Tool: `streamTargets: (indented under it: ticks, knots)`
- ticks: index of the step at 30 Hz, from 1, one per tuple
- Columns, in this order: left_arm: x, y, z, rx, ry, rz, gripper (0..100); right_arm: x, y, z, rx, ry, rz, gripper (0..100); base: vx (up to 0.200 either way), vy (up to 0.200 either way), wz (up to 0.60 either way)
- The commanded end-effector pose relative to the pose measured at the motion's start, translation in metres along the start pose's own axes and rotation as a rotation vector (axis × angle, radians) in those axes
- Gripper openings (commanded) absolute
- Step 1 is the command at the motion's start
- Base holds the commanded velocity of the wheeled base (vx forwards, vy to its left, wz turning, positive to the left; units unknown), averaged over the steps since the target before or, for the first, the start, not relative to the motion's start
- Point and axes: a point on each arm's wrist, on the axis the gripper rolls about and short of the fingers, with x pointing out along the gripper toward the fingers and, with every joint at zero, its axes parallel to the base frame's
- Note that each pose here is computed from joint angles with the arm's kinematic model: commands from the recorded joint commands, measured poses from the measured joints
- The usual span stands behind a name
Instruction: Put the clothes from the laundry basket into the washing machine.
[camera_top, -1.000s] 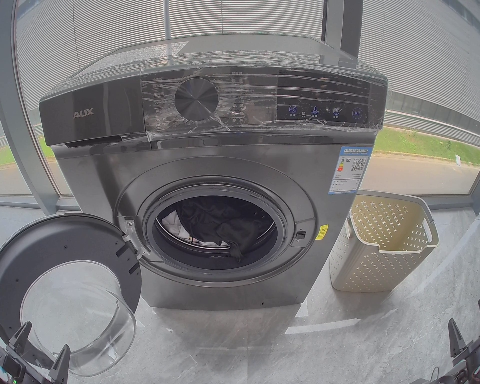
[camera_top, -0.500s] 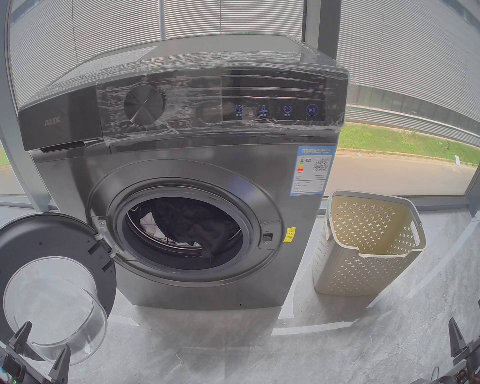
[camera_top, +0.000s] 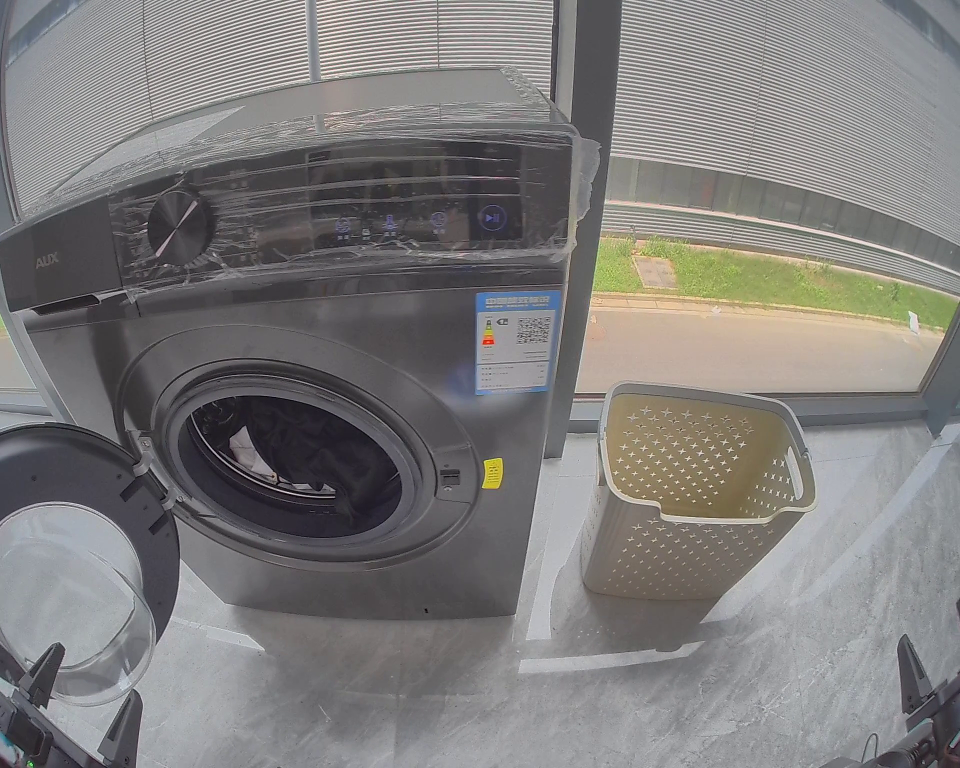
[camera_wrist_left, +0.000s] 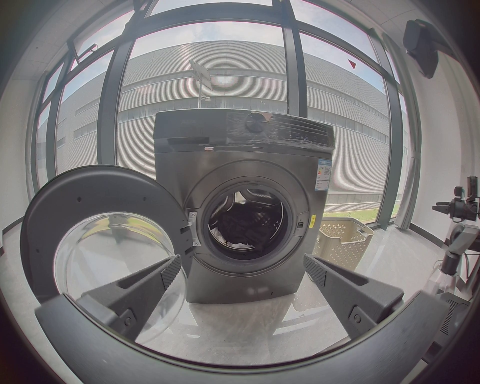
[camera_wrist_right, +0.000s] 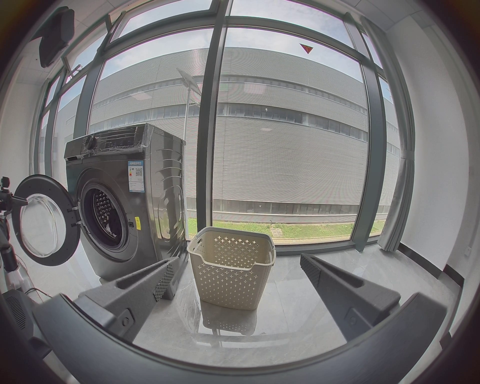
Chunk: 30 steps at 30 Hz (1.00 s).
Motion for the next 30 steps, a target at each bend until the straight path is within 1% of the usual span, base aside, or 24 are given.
streamTargets:
  ticks: [1,2,3,10,20,25,30]
  knots:
    - [0.0011,0.0001,-0.0028,0.004,0.015,0.0,100,-0.0011,-0.0001,-0.0002,0.0,-0.014,0.0,100,0.0,-0.2,0.0]
    - [0.0018,0.0,-0.0061,0.017,0.043,-0.009,100,-0.0011,-0.0001,-0.0002,0.0,-0.014,0.0,100,0.0,-0.2,0.0]
    - [0.0015,-0.0001,-0.0078,0.024,0.055,-0.012,100,-0.001,0.0,-0.0005,0.0,-0.014,0.0,100,0.0,-0.2,0.0]
    - [0.0016,0.0,-0.0082,0.021,0.057,-0.009,100,-0.0007,-0.0001,0.0002,0.001,-0.028,-0.002,100,0.0,-0.2,0.0]
    - [0.0015,0.0,-0.0078,0.02,0.055,-0.007,100,0.0,-0.0002,-0.0003,0.011,-0.039,-0.009,100,0.0,0.0,0.0]
    - [0.0015,-0.0001,-0.0076,0.026,0.058,-0.012,100,0.0,-0.0002,0.0,0.013,-0.042,-0.01,100,0.0,0.0,0.0]
    - [0.0015,-0.0001,-0.0081,0.026,0.058,-0.012,100,0.0,-0.0002,0.0,0.014,-0.042,-0.012,100,0.2,0.0,0.0]
